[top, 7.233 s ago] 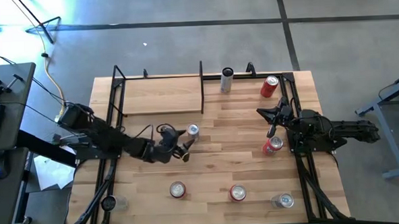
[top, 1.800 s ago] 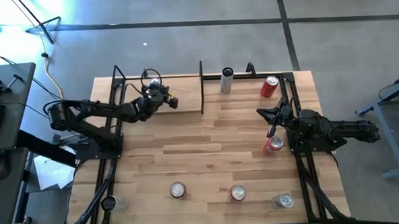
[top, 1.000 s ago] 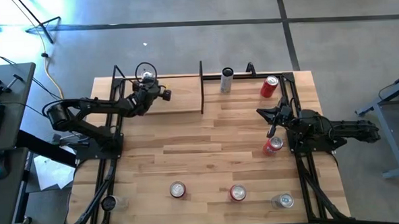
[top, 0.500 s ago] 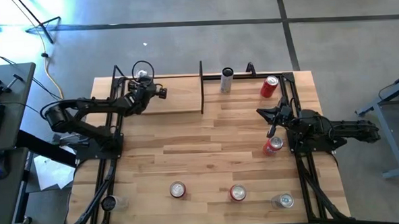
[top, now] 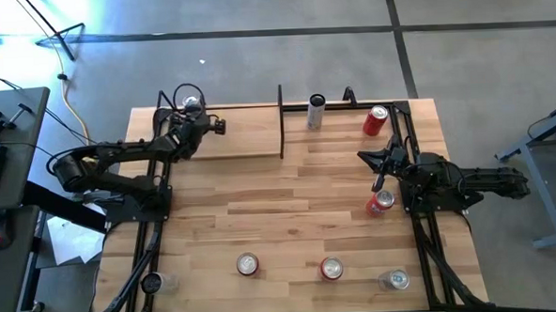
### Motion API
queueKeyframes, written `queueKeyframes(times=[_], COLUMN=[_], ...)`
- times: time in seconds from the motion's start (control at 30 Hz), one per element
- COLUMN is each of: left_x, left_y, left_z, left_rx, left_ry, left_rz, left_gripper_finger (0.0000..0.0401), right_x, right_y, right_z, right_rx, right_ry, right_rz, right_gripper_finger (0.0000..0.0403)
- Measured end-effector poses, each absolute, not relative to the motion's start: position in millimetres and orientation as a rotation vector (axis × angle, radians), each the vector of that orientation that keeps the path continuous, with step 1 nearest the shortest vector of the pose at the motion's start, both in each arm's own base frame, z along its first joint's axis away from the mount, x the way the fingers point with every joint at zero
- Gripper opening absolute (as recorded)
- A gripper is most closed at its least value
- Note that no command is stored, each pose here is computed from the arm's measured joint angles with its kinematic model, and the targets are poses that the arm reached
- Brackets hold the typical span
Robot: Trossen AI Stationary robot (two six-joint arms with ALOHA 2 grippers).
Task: Place canned beverage on shelf
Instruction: Put the top blue soda can on the shelf
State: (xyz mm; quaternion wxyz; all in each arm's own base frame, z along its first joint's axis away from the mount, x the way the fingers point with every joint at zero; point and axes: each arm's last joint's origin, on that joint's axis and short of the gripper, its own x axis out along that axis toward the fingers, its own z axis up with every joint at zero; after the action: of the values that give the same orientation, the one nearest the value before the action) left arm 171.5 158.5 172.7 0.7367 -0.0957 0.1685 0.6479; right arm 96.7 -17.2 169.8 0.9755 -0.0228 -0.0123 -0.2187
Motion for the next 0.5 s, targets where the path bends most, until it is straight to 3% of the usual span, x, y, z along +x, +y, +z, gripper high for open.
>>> queueKeyframes(times=[0.2,0.5], left_x=[176.7,169.1], left_y=[160.7,165.6], left_z=[178.5,177.6], left_rx=[-0.228,-0.214], left_ry=[0.282,0.286], left_rz=[1.359,1.478], left_gripper_finger=[0.0000,0.0000], right_x=[96.7,96.7], right_y=[-17.2,-17.2], right_z=[169.7,169.8], right_rx=[-0.046,-0.043], right_ry=[-0.024,-0.025], right_rz=[-0.441,-0.441], right_gripper_finger=[0.0000,0.0000])
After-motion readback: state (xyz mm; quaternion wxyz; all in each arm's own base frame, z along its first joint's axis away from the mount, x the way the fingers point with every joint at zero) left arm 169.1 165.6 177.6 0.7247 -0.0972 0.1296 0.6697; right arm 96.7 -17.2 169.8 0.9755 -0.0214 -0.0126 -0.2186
